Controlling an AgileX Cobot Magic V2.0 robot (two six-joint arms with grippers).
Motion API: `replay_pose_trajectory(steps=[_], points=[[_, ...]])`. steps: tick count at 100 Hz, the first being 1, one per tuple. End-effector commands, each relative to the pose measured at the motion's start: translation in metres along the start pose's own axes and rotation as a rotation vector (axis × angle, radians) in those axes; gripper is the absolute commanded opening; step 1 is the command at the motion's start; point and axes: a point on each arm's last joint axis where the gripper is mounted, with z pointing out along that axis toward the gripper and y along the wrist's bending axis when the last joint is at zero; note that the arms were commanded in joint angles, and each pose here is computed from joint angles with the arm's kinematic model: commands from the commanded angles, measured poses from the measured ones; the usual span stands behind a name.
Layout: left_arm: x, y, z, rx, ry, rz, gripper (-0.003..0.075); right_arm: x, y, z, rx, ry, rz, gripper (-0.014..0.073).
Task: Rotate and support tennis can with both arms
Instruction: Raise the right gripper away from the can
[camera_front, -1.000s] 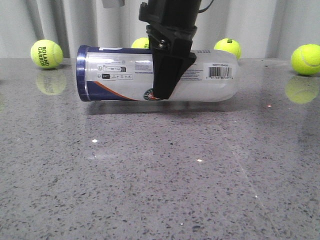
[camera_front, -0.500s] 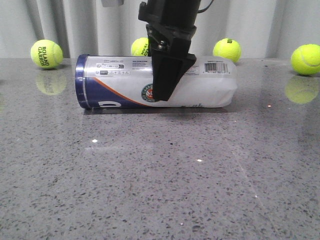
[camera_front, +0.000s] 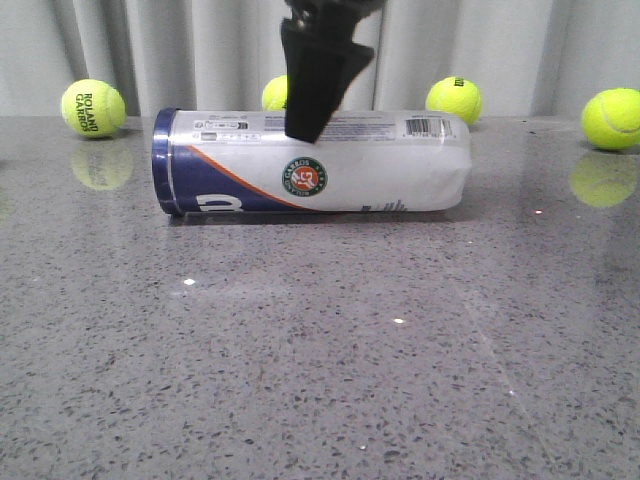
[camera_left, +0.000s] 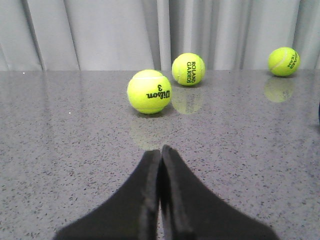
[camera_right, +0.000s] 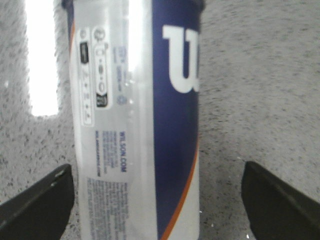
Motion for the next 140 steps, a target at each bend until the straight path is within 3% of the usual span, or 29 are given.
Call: replay_pose_trajectory(steps=[1,10,21,36,71,81,100,114,128,140], points=[[0.006,0.001,-0.001,-0.010,-0.067,-0.021,-0.0020,-0.002,0.008,-0.043,0.002,-0.025,0.084,0.0666],[0.006,0.001,-0.001,-0.010,-0.067,-0.021,-0.0020,-0.002,0.010,-0.051,0.013,-0.039,0.181,0.0666],[0.006,0.001,-0.001,-0.010,-0.067,-0.021,-0.0020,-0.001,0.011,-0.061,0.032,-0.047,0.415,0.0666],[0.006,0.001,-0.001,-0.010,-0.067,-0.021,-0.0020,0.009,0.009,-0.075,0.143,-0.003,0.649,0.0666],[0.006,0.001,-0.001,-0.010,-0.067,-0.021,-0.0020,0.045,0.035,-0.093,0.169,0.062,0.868,0.0647],[0.006,0.001,-0.001,-0.010,-0.067,-0.021,-0.0020,0.053,0.045,-0.095,0.165,0.073,0.905,0.0552],[0.006,0.001,-0.001,-0.010,-0.067,-0.021,-0.0020,0.064,0.060,-0.104,0.178,0.044,0.944,0.0248],[0.006,0.001,-0.001,-0.010,-0.067,-0.021,-0.0020,0.071,0.072,-0.113,0.196,0.001,0.967,0.0076],[0.006,0.001,-0.001,-0.010,-0.067,-0.021,-0.0020,0.080,0.086,-0.122,0.214,-0.046,0.988,-0.0036],[0.006,0.001,-0.001,-0.010,-0.067,-0.021,-0.0020,0.091,0.101,-0.130,0.234,-0.098,0.998,-0.0067]])
